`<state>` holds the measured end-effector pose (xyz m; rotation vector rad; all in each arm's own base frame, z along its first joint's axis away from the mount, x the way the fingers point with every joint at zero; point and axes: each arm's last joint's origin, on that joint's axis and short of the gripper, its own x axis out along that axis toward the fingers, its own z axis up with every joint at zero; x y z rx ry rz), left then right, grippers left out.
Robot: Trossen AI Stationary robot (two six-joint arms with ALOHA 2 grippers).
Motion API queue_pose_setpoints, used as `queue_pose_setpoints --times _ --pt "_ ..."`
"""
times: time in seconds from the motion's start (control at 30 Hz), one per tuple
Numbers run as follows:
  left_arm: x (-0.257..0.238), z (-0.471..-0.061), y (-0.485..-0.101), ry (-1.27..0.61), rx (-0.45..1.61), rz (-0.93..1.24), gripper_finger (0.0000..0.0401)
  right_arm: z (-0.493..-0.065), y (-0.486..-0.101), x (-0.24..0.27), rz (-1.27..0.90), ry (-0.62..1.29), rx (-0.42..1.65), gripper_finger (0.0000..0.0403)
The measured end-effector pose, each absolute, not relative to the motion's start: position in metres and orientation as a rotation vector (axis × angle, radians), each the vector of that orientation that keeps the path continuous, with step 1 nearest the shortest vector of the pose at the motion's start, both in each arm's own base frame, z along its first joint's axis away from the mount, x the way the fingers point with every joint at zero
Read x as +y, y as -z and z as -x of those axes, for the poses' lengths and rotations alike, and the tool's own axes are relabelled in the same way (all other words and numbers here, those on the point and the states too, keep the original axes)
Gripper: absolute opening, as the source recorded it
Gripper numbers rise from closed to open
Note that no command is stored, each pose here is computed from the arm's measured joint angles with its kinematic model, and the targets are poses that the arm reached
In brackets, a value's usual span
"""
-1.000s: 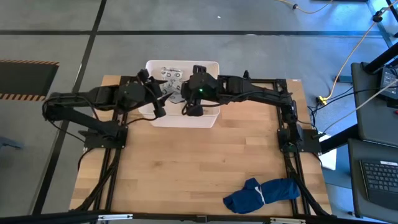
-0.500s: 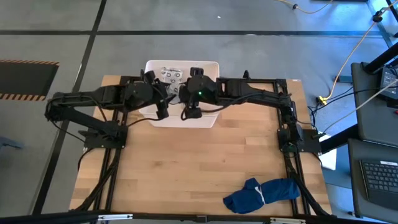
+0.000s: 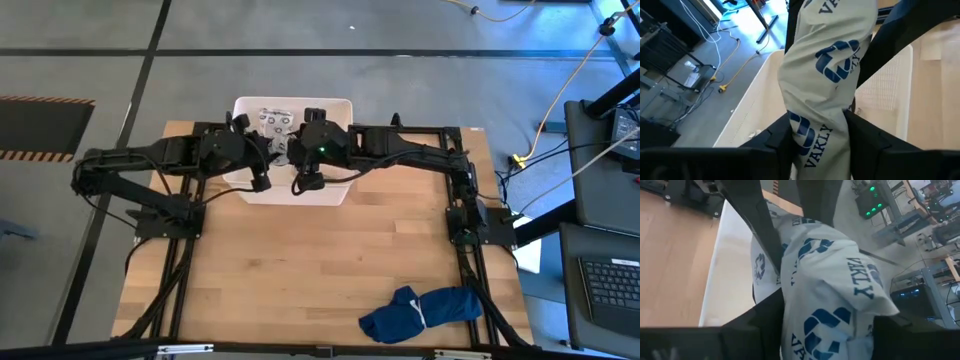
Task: Pick & place medical supplies in basket/bin
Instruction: Put the mailer bag into the white bin
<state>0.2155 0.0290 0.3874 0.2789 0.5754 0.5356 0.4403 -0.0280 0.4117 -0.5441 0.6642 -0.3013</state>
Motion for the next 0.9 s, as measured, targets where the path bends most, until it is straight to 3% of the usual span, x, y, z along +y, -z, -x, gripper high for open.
queue_pose_setpoints --times 0.23,0.5,0.77,0.9 --pt "0.034 -0.214 -0.388 -0.568 0.567 -0.236 0.0128 -0.436 -0.415 -0.029 0.537 0.357 0.678 0.0247" --pt "0.043 -0.21 -0.392 -0.585 0.535 -0.208 0.0122 -0.404 -0.454 -0.029 0.371 0.486 0.553 0.032" --pt "0.053 -0.181 -0.421 -0.579 0.27 -0.115 0.0127 -0.365 -0.492 -0.021 0.224 0.51 0.421 0.0327" --pt "0.06 -0.168 -0.418 -0.546 0.118 -0.048 0.0122 -0.358 -0.495 -0.016 0.206 0.5 0.418 0.0327"
